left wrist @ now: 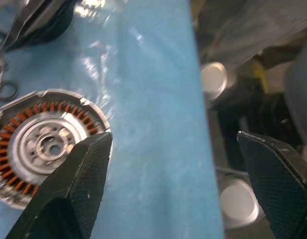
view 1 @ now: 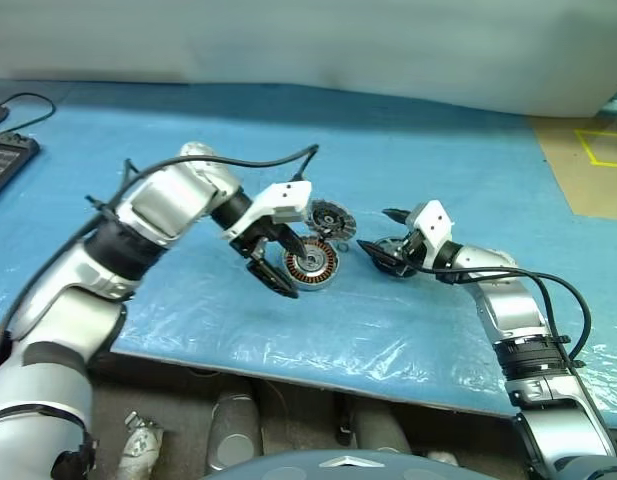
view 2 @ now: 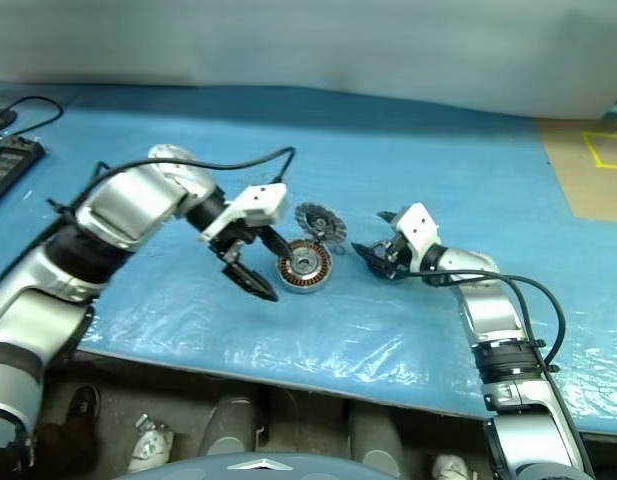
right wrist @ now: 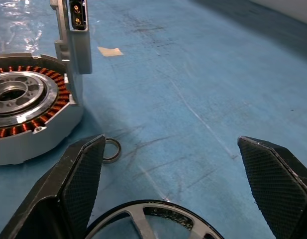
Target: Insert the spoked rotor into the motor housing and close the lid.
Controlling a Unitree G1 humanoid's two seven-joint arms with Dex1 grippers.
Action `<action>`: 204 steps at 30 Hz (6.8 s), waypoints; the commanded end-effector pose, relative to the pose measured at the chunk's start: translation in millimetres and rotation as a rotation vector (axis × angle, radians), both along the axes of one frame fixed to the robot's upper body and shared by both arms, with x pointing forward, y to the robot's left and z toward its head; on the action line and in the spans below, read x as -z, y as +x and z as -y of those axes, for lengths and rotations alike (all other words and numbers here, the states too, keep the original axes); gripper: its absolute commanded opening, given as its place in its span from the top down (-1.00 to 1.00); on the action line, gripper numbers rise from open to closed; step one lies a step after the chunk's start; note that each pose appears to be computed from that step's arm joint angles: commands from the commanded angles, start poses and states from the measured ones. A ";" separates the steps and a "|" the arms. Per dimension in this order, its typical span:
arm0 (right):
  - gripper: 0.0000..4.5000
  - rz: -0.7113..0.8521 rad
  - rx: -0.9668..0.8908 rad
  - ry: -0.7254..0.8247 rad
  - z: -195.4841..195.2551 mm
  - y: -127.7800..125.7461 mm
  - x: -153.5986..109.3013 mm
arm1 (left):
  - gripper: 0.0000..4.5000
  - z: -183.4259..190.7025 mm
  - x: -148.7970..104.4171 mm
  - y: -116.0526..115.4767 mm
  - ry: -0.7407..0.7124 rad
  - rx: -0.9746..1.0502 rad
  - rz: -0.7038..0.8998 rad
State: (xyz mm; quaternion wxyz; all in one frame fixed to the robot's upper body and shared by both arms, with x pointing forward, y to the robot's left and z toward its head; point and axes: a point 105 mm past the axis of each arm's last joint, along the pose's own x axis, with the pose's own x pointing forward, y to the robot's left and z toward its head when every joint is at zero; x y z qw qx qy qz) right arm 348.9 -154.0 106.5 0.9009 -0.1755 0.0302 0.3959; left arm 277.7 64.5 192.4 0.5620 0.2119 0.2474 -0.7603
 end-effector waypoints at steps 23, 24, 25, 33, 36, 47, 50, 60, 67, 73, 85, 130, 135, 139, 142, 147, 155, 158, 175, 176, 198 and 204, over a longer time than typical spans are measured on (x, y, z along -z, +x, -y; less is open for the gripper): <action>-1.00 0.010 -0.091 -0.035 -11.8 -4.3 -5.0 | -0.89 -54.1 22.5 42.8 -0.460 -0.258 0.200; -1.00 0.013 -0.085 -0.035 -10.9 -3.5 -5.5 | -0.89 -54.3 22.8 43.6 -0.460 -0.261 0.200; -1.00 0.016 -0.081 -0.036 -10.1 -2.8 -5.8 | -0.89 -54.4 22.8 45.2 -0.464 -0.264 0.219; -1.00 0.016 -0.070 -0.035 -8.0 -2.3 -5.7 | -0.89 -54.9 19.7 48.7 -0.506 -0.297 0.218; -1.00 0.016 -0.070 -0.037 -7.8 -1.8 -5.8 | -0.89 -57.7 30.4 45.9 -0.468 -0.294 0.213; -1.00 0.018 -0.070 -0.046 -5.7 -0.3 -7.1 | -0.89 -69.2 35.7 48.4 -0.412 -0.324 0.242; -1.00 0.020 -0.074 -0.047 -7.0 0.6 -7.0 | -0.89 -74.8 36.5 50.0 -0.395 -0.332 0.253; -1.00 0.025 -0.071 -0.041 -8.0 1.8 -6.3 | -0.89 -94.0 28.5 64.9 -0.305 -0.330 0.331; -1.00 0.024 -0.063 -0.035 -7.9 0.7 -4.4 | -0.89 -101.4 27.9 65.8 -0.296 -0.325 0.329; -1.00 0.021 -0.067 -0.035 -8.7 0.8 -4.3 | -0.89 -107.4 25.6 63.1 -0.231 -0.296 0.323; -1.00 0.026 -0.068 -0.036 -11.5 8.6 -4.8 | -0.89 -66.5 -1.1 74.2 0.227 0.091 0.571; -1.00 -0.012 -0.114 -0.158 16.7 5.9 -28.2 | -0.89 -29.2 68.4 36.8 0.481 0.414 0.504; -1.00 -0.020 -0.124 -0.163 14.7 5.5 -26.4 | -0.89 -27.8 58.4 37.7 0.458 0.398 0.529; -1.00 -0.023 -0.130 -0.165 12.7 6.9 -25.0 | -0.89 -23.9 48.5 38.0 0.446 0.409 0.564; -1.00 -0.025 -0.132 -0.167 12.5 8.5 -24.8 | -0.89 -24.1 45.6 38.5 0.447 0.404 0.567; -1.00 -0.027 -0.137 -0.175 13.2 10.8 -24.9 | -0.89 -31.0 42.5 31.2 0.452 0.406 0.551; -1.00 -0.022 -0.150 -0.184 12.6 14.6 -27.4 | -0.89 -35.0 50.9 32.1 0.474 0.390 0.521; -1.00 -0.020 -0.154 -0.185 12.2 15.1 -28.8 | -0.89 -36.7 61.8 37.2 0.498 0.381 0.518; -1.00 -0.036 -0.169 -0.197 11.6 13.0 -25.0 | -0.89 -42.6 51.4 41.9 0.499 0.350 0.551; -1.00 -0.037 -0.173 -0.197 11.1 12.9 -24.7 | -0.89 -42.1 49.5 42.1 0.493 0.346 0.555; -1.00 -0.055 -0.186 -0.214 10.1 12.7 -18.8 | -0.89 -43.4 50.7 68.1 0.498 0.223 0.595; -1.00 -0.062 -0.188 -0.219 10.1 13.0 -17.0 | -0.89 -43.9 44.8 62.1 0.483 0.235 0.590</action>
